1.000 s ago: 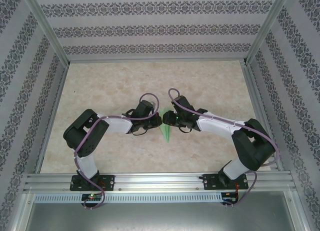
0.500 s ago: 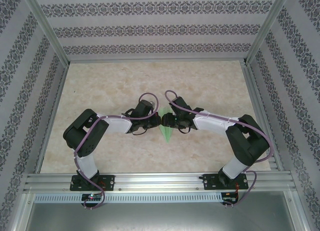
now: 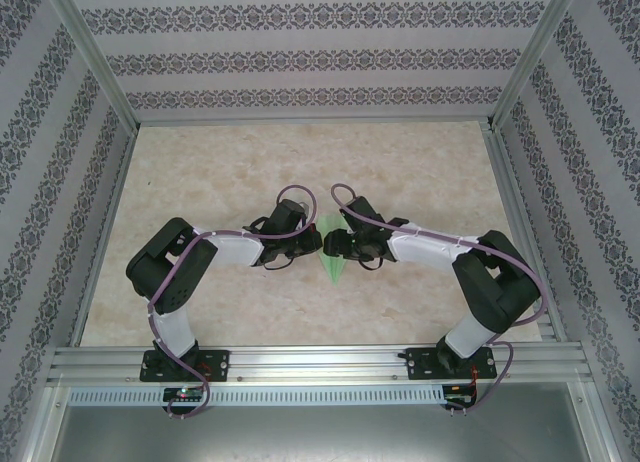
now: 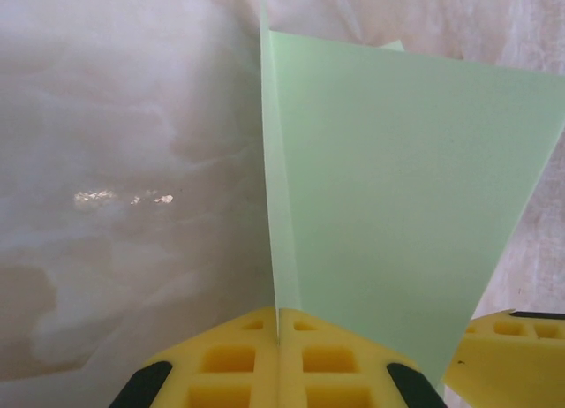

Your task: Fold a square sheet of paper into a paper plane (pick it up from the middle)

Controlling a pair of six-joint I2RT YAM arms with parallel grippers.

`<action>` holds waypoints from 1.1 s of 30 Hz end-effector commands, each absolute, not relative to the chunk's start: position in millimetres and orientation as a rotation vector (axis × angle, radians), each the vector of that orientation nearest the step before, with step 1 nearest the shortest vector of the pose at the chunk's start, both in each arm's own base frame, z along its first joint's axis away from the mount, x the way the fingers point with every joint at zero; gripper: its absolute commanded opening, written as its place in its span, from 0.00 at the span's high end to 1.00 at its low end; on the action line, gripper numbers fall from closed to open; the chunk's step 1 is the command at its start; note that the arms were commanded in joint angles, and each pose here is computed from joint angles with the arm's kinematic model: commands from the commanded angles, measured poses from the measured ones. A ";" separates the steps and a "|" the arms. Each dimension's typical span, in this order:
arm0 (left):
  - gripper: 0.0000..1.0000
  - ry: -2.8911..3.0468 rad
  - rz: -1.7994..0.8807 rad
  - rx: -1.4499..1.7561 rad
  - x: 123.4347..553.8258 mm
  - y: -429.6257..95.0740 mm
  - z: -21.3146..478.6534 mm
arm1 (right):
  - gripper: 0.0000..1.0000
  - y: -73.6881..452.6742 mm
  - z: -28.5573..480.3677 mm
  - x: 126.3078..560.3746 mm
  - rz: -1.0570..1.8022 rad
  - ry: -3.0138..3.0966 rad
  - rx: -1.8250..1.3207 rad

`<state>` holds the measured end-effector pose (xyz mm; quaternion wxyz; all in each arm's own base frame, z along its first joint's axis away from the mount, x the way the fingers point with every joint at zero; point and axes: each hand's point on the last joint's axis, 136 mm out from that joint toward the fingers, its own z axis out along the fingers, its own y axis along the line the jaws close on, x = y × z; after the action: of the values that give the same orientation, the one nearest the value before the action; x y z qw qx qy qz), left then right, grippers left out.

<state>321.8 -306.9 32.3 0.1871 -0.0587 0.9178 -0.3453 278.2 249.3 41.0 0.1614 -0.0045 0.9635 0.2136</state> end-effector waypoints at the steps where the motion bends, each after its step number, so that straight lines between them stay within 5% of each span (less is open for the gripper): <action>1: 1.00 2.564 -0.964 -0.194 326.7 -301.4 36.1 | 0.42 260.3 51.6 272.5 0.702 2.721 -0.007; 10: 1.00 2.567 -0.967 -0.192 326.6 -302.1 35.7 | 0.47 273.8 51.6 260.0 0.864 2.721 0.043; 20: 1.00 2.574 -0.983 -0.180 325.7 -304.7 35.0 | 0.41 275.1 43.8 254.5 0.806 2.728 -0.025; 33: 1.00 2.576 -1.000 -0.171 324.2 -306.3 36.9 | 0.50 262.1 32.5 265.7 0.609 2.765 -0.012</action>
<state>320.7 -308.0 32.6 0.1839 -0.0570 0.9174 -0.3484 260.2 260.7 31.4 0.1419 0.0073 0.9622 0.2323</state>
